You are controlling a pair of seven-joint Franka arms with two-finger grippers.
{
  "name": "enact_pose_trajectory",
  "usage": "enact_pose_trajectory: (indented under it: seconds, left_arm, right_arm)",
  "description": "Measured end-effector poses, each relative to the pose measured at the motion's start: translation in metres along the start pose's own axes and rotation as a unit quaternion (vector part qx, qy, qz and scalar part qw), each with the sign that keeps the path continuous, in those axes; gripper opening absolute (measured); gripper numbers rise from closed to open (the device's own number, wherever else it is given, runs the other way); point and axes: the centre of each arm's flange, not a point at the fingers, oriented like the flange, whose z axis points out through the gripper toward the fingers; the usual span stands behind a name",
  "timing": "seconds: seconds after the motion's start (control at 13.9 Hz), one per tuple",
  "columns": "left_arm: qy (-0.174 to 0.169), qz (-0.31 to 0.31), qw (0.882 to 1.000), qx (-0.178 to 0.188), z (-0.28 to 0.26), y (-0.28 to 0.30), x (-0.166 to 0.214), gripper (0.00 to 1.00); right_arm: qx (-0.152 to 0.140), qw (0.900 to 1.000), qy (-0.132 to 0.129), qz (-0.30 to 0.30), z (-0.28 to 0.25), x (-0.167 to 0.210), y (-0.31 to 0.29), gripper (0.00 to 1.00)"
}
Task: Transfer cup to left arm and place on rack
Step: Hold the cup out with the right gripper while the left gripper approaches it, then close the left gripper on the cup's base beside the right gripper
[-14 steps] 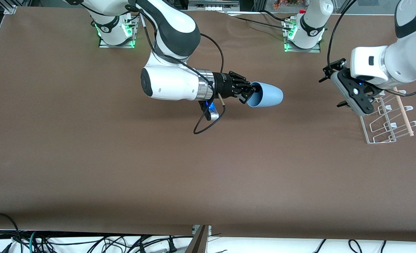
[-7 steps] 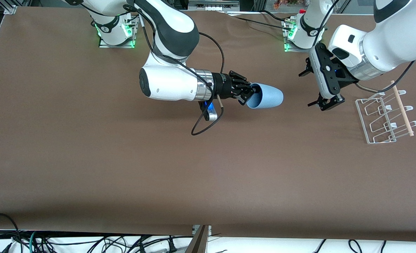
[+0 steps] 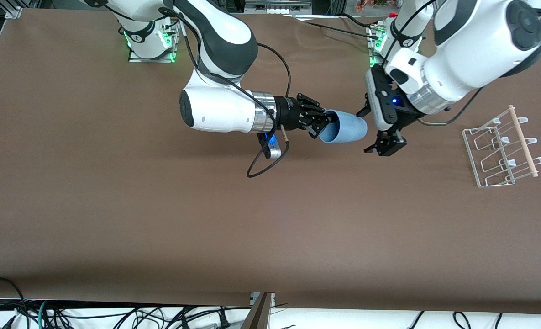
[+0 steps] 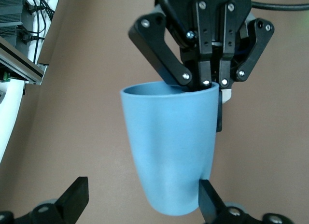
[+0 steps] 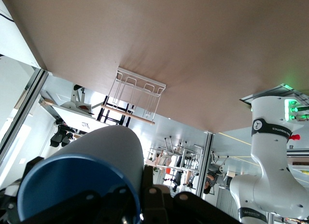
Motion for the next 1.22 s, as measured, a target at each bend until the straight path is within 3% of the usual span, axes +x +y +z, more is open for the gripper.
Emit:
enact_pose_trajectory:
  seconds: [0.72, 1.22]
  left_arm:
    - [0.005, 0.005, 1.0, 0.006, 0.037, 0.02, -0.001, 1.0]
    - [0.038, -0.015, 0.999, 0.022, 0.055, 0.023, -0.002, 0.99]
  right_arm:
    - [0.001, 1.0, 0.0, 0.015, 0.0, 0.001, 0.0, 0.05]
    - [0.001, 1.0, 0.001, 0.022, 0.0, 0.004, -0.001, 0.05]
